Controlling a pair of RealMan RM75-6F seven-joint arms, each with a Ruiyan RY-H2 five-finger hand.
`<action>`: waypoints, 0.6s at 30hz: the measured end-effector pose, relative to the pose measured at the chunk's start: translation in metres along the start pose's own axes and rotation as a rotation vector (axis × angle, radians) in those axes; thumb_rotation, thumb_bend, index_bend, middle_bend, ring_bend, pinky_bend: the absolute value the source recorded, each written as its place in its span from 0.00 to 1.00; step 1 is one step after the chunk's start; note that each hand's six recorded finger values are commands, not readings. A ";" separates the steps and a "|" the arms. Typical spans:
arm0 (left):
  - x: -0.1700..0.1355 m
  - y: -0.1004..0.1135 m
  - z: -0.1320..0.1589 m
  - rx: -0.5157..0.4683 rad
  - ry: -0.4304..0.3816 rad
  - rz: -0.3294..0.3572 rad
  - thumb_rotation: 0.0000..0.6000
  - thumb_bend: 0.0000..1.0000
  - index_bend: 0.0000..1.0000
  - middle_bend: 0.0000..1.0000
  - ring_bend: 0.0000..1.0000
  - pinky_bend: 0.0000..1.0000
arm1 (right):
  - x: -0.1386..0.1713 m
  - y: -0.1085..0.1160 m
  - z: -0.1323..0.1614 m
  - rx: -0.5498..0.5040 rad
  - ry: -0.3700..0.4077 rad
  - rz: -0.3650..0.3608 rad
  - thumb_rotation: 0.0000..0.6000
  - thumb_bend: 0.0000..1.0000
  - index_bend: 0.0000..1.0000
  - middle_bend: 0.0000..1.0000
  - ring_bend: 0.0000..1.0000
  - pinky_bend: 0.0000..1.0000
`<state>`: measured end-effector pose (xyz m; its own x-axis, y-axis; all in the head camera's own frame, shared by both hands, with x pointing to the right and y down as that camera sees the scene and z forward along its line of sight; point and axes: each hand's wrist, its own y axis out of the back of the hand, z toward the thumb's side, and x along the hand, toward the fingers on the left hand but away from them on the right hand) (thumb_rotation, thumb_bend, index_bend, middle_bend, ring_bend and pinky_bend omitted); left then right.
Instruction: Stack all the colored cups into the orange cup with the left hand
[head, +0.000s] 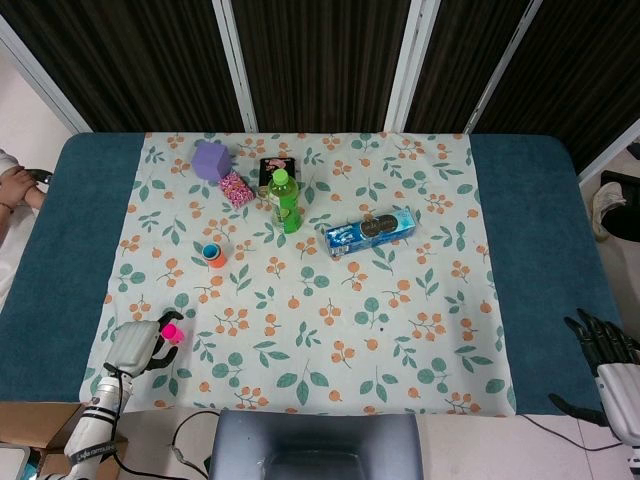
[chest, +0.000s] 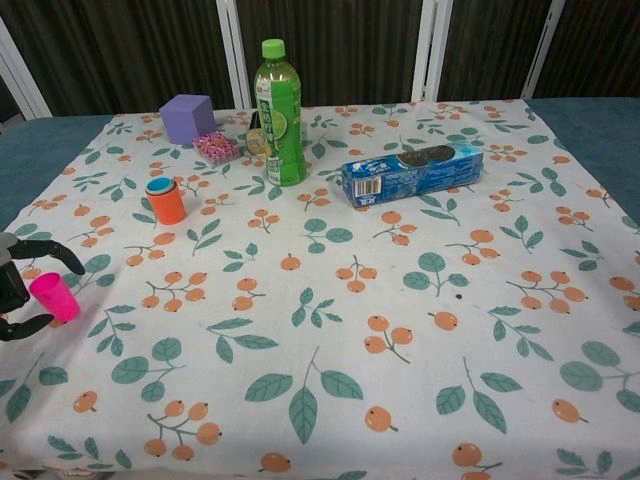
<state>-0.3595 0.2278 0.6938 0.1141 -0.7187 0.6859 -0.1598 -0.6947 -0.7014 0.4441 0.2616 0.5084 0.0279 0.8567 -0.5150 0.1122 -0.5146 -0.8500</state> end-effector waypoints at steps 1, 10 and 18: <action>0.001 0.000 -0.001 0.001 0.002 0.003 1.00 0.36 0.33 1.00 1.00 1.00 | 0.000 0.000 0.000 0.000 0.000 0.000 1.00 0.20 0.00 0.00 0.00 0.00; 0.004 0.001 -0.004 0.001 0.003 0.011 1.00 0.36 0.41 1.00 1.00 1.00 | 0.000 0.000 0.000 0.000 -0.002 -0.001 1.00 0.20 0.00 0.00 0.00 0.00; 0.008 0.002 -0.006 0.002 0.007 0.022 1.00 0.37 0.54 1.00 1.00 1.00 | 0.000 0.000 0.000 -0.001 -0.002 -0.002 1.00 0.20 0.00 0.00 0.00 0.00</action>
<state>-0.3648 0.2209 0.6996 0.1041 -0.7339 0.6712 -0.1600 -0.6784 -0.7170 0.4441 0.2615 0.5082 0.0256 0.8579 -0.5131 0.1136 -0.5125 -0.8512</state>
